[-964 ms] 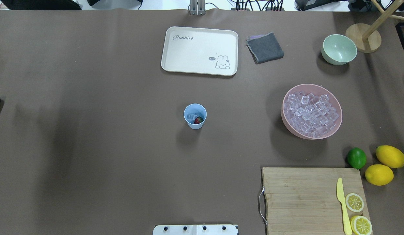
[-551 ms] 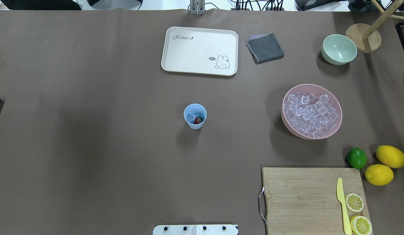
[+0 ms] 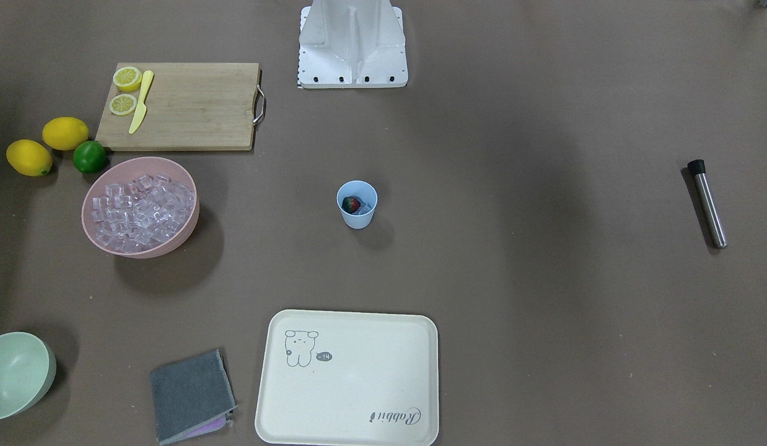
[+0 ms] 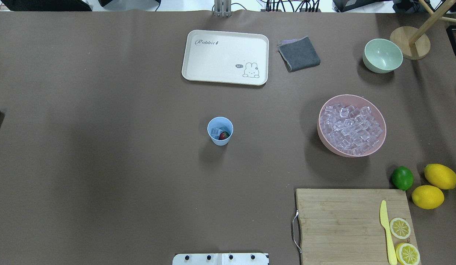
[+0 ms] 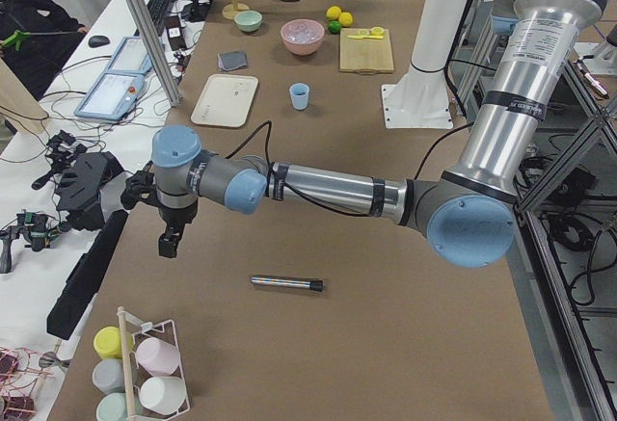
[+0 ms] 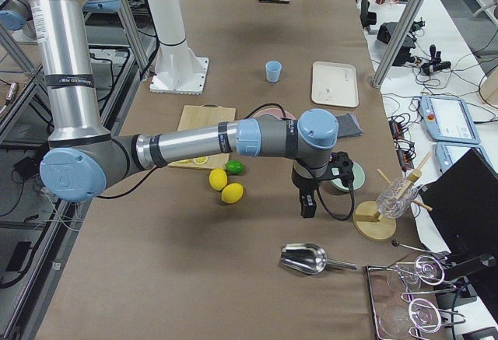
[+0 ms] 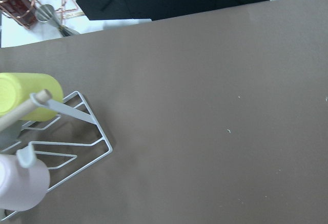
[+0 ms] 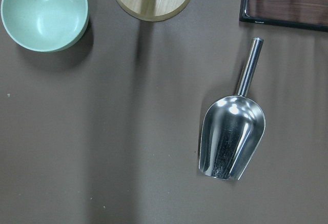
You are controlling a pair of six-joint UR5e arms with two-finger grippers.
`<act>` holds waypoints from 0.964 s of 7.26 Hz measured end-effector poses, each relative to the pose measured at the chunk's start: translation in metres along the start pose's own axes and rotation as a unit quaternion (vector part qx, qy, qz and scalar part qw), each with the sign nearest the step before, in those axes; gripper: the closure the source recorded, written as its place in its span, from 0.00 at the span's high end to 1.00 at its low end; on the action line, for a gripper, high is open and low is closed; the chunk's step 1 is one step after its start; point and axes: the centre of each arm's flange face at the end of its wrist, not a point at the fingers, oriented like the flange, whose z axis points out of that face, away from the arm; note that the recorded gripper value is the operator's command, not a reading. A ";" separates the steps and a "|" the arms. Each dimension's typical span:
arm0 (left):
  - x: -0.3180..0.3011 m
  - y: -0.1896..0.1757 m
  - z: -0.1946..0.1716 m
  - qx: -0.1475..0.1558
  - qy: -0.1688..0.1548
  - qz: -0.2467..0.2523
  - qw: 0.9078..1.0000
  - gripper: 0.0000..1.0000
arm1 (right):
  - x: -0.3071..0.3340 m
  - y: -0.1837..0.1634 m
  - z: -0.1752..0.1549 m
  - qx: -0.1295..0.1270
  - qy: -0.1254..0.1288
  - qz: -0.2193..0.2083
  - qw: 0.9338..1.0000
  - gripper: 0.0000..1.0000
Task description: Mash ice and strawberries in cup
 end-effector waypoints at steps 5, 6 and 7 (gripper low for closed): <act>-0.004 0.105 -0.043 -0.002 0.041 -0.026 0.999 0.99 | 0.001 0.004 0.003 -0.001 -0.009 -0.002 1.000 1.00; -0.004 0.110 -0.043 -0.012 0.042 -0.033 0.999 0.99 | 0.002 0.003 0.004 -0.001 -0.009 0.000 1.000 1.00; -0.004 0.110 -0.040 -0.028 0.040 -0.042 0.998 0.99 | 0.002 0.001 0.004 -0.001 -0.008 0.002 1.000 1.00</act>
